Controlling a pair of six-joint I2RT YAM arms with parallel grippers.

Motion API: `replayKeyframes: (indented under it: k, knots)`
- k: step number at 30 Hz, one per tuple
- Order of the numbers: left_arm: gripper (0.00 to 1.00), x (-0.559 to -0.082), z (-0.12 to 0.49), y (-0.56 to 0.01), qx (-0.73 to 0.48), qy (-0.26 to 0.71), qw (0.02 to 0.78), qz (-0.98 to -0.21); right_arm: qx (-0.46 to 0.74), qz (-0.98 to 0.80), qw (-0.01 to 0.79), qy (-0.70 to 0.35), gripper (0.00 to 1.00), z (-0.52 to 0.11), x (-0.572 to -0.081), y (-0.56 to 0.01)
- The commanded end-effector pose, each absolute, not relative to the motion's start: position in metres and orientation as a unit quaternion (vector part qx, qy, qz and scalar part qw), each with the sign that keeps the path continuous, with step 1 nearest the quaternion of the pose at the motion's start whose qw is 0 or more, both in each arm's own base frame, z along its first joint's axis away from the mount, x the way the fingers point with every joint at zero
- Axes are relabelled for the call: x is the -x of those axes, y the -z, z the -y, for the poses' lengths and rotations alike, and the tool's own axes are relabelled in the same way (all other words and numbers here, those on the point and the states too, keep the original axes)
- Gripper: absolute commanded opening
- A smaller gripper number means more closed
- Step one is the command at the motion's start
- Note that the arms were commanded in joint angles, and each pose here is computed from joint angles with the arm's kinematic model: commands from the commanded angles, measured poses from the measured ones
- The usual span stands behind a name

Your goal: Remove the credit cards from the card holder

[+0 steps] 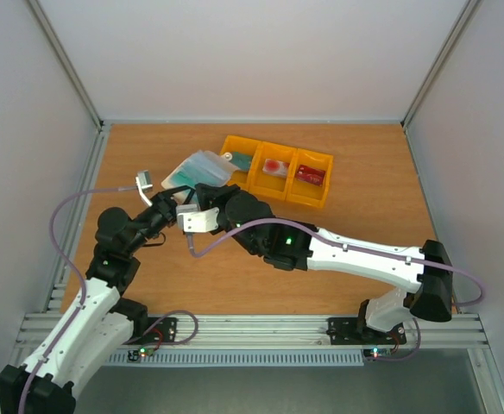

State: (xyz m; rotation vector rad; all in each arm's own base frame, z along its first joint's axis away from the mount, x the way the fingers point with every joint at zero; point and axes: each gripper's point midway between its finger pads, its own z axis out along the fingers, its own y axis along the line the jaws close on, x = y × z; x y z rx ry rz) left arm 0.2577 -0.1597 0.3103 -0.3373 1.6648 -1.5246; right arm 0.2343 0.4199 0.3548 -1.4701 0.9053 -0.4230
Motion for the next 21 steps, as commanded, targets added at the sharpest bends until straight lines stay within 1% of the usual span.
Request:
replayKeyframes:
  k: [1, 5, 10, 17, 21]
  knots:
    - [0.0, -0.258, 0.157, -0.328, 0.125, 0.612, 0.442, -0.643, 0.631, -0.427, 0.642, 0.092, 0.01, -0.42, -0.209, -0.367]
    - [0.0, -0.259, 0.156, -0.326, 0.127, 0.611, 0.441, -0.645, 0.631, -0.434, 0.642, 0.046, 0.01, -0.422, -0.195, -0.371]
    - [0.0, -0.26, 0.155, -0.322, 0.134, 0.607, 0.438, -0.649, 0.624, -0.439, 0.645, -0.041, 0.01, -0.425, -0.174, -0.389]
    - [0.0, -0.261, 0.156, -0.321, 0.134, 0.605, 0.438, -0.651, 0.62, -0.447, 0.64, -0.078, 0.01, -0.427, -0.167, -0.391]
    - [0.0, -0.26, 0.156, -0.321, 0.134, 0.606, 0.437, -0.651, 0.61, -0.465, 0.639, -0.058, 0.01, -0.428, -0.179, -0.38]
